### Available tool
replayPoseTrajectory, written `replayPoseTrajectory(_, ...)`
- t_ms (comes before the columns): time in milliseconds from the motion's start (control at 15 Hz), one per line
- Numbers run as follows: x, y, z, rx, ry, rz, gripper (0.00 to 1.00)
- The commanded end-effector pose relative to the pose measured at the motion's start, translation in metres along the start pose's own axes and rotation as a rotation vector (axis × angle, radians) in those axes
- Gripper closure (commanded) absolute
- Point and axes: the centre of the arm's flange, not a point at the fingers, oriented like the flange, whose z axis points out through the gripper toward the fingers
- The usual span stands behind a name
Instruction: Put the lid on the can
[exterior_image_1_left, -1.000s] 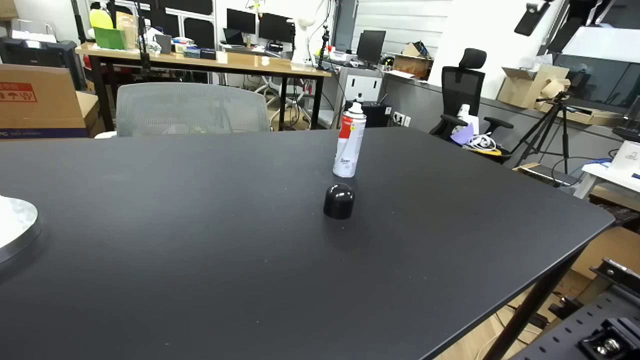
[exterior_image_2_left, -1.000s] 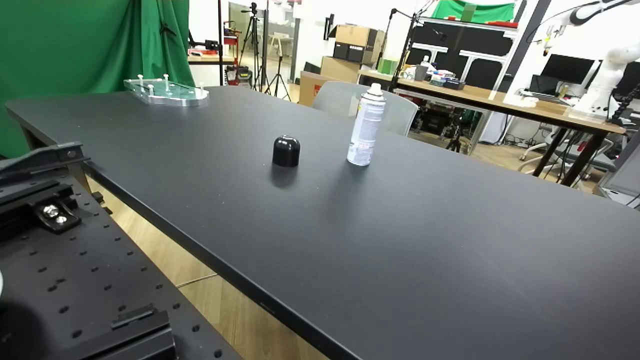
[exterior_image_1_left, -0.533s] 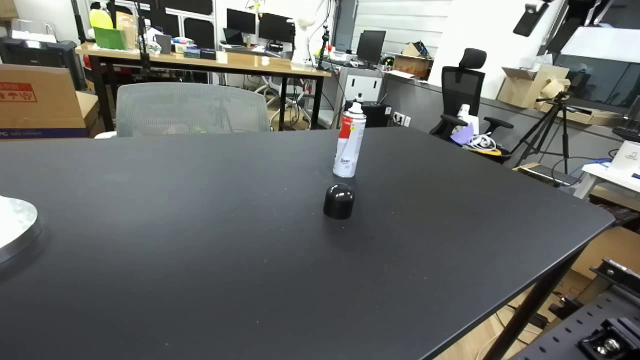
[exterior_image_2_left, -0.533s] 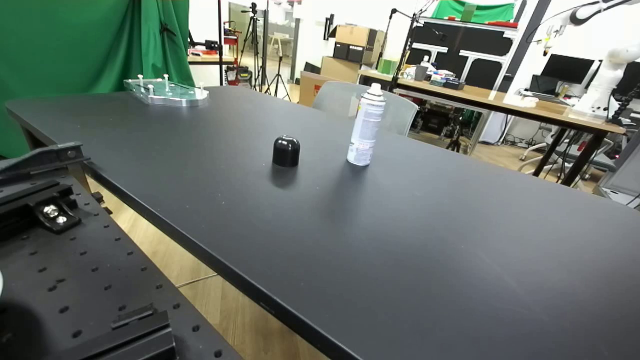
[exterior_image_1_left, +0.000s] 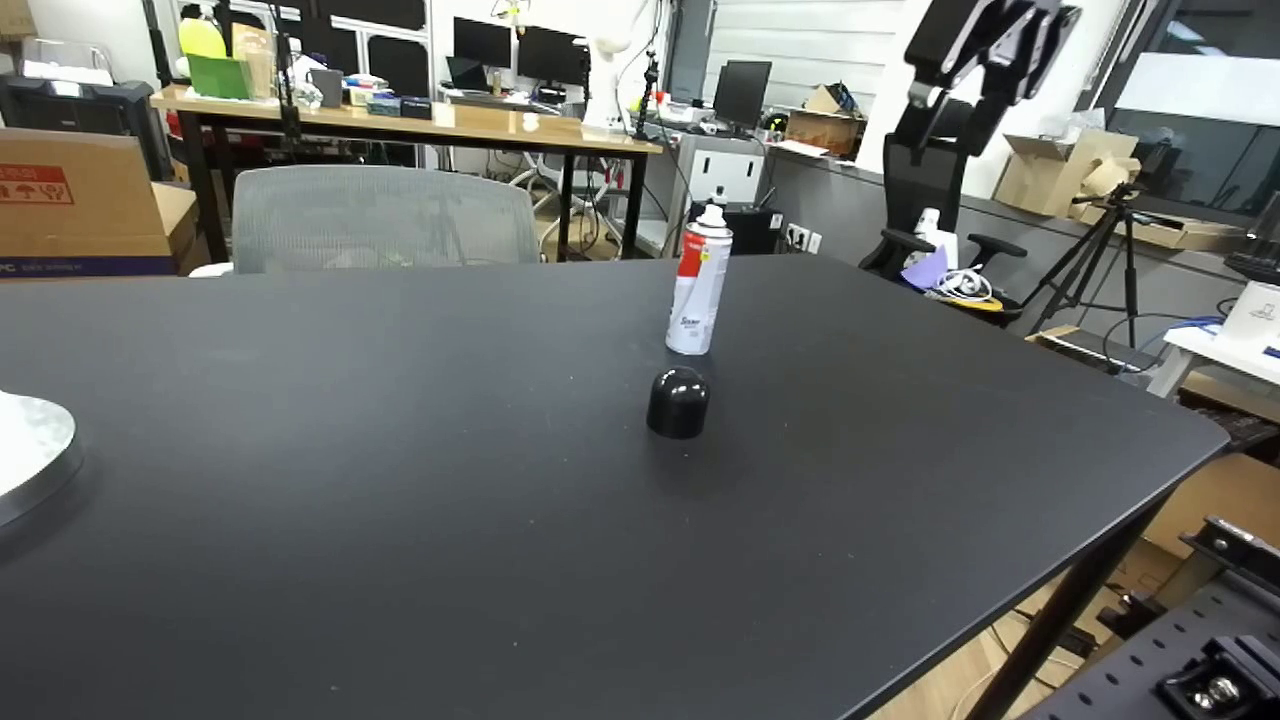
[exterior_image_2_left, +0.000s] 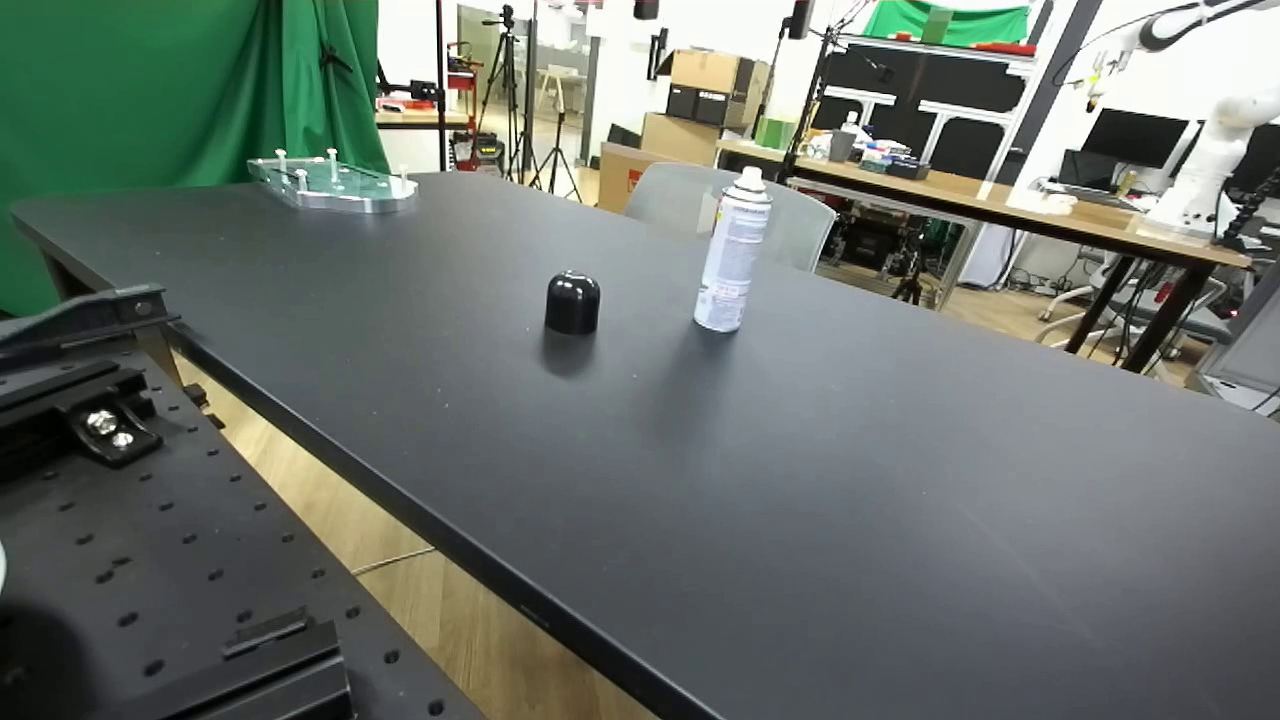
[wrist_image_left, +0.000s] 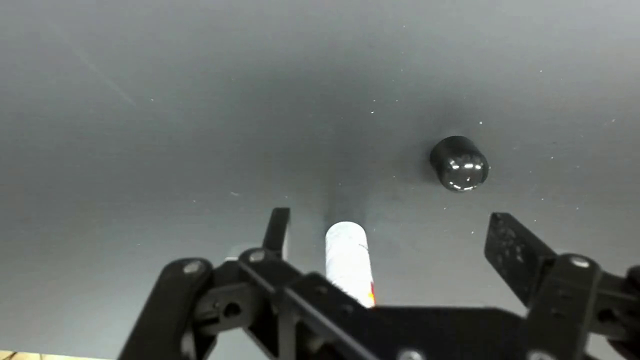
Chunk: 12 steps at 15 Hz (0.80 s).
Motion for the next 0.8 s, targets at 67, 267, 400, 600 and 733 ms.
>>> replayPoseTrajectory(67, 0.032, -0.039, 0.049, -0.008, -0.016, -0.076, 0.0)
replayPoseTrajectory(267, 0.049, -0.058, 0.081, 0.013, -0.037, -0.07, 0.0)
replayPoseTrajectory(400, 0.03, -0.059, 0.073, 0.017, -0.04, -0.096, 0.0)
replayPoseTrajectory(600, 0.038, -0.064, 0.088, 0.03, -0.068, -0.092, 0.0)
replayPoseTrajectory(733, 0.041, -0.063, 0.088, 0.029, -0.066, -0.091, 0.0)
